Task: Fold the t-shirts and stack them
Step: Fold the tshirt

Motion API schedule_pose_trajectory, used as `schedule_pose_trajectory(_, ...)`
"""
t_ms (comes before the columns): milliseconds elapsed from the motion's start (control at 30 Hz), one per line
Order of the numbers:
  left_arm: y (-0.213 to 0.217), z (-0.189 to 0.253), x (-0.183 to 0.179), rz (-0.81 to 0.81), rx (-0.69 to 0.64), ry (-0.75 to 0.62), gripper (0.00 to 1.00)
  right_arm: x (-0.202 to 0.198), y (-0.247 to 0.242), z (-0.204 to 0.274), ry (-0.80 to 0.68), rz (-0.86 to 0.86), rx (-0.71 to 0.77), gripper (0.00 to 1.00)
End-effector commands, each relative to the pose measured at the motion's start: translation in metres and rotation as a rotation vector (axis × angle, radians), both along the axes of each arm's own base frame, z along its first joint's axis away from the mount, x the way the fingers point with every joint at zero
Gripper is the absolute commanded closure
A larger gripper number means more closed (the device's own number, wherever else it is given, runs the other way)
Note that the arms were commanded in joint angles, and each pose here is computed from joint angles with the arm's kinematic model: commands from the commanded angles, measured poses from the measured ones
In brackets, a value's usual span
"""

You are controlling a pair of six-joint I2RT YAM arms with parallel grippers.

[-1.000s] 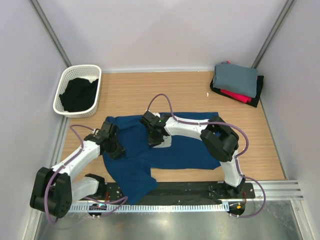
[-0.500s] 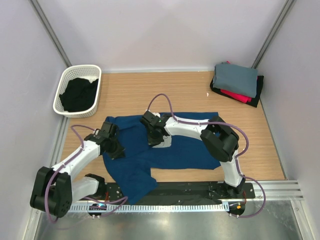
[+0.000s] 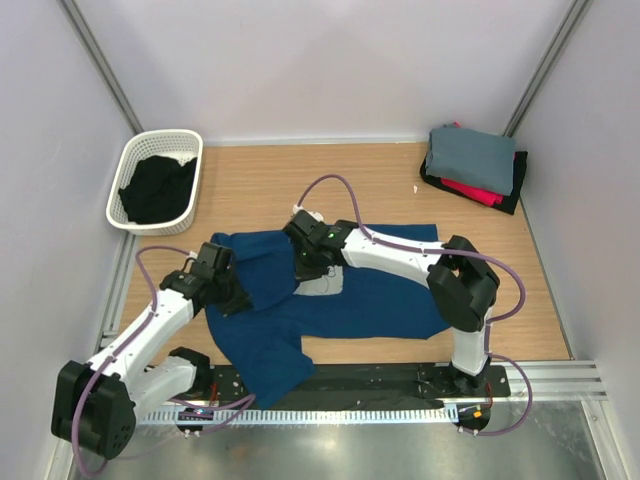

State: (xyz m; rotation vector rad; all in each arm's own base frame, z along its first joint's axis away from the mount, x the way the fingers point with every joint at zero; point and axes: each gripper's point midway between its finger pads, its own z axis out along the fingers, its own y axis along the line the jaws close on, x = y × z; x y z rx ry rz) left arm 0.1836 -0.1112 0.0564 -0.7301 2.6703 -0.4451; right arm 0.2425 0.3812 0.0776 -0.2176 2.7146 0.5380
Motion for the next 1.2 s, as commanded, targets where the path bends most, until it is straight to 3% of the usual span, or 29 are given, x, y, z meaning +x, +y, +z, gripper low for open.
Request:
schedule_pose_trajectory(0, -0.010, 0.025, 0.006, -0.041, -0.041, -0.057, 1.00, 0.004, -0.004, 0.020, -0.032, -0.014, 0.028, 0.99)
schedule_pose_trajectory(900, -0.011, 0.023, -0.008, -0.040, -0.008, -0.030, 1.00, -0.016, -0.027, -0.007, 0.069, -0.006, -0.065, 0.99)
schedule_pose_trajectory(933, -0.012, 0.022, -0.008, -0.050, -0.004, -0.024, 0.98, -0.016, -0.028, -0.007, 0.068, -0.001, -0.072, 0.95)
schedule_pose_trajectory(967, -0.012, 0.022, -0.008, -0.055, -0.001, -0.019, 0.76, -0.022, -0.025, -0.009, 0.098, 0.022, -0.060, 0.91)
schedule_pose_trajectory(1000, -0.012, 0.027, -0.004, -0.055, 0.004, -0.028, 0.65, -0.023, -0.024, -0.007, 0.103, 0.028, -0.058, 0.78)
schedule_pose_trajectory(1033, -0.009, 0.029, -0.005, -0.057, 0.024, -0.024, 0.54, -0.023, -0.024, -0.006, 0.105, 0.032, -0.060, 0.72)
schedule_pose_trajectory(1067, -0.006, 0.033, -0.004, -0.052, 0.041, -0.029, 0.35, -0.022, -0.024, -0.003, 0.095, 0.041, -0.062, 0.65)
schedule_pose_trajectory(1100, -0.001, 0.039, -0.001, -0.039, 0.068, -0.041, 0.27, -0.019, -0.024, 0.006, 0.081, 0.040, -0.059, 0.58)
schedule_pose_trajectory(1167, 0.008, 0.055, 0.002, -0.021, 0.115, -0.062, 0.21, -0.015, -0.026, 0.018, 0.060, 0.034, -0.053, 0.44)
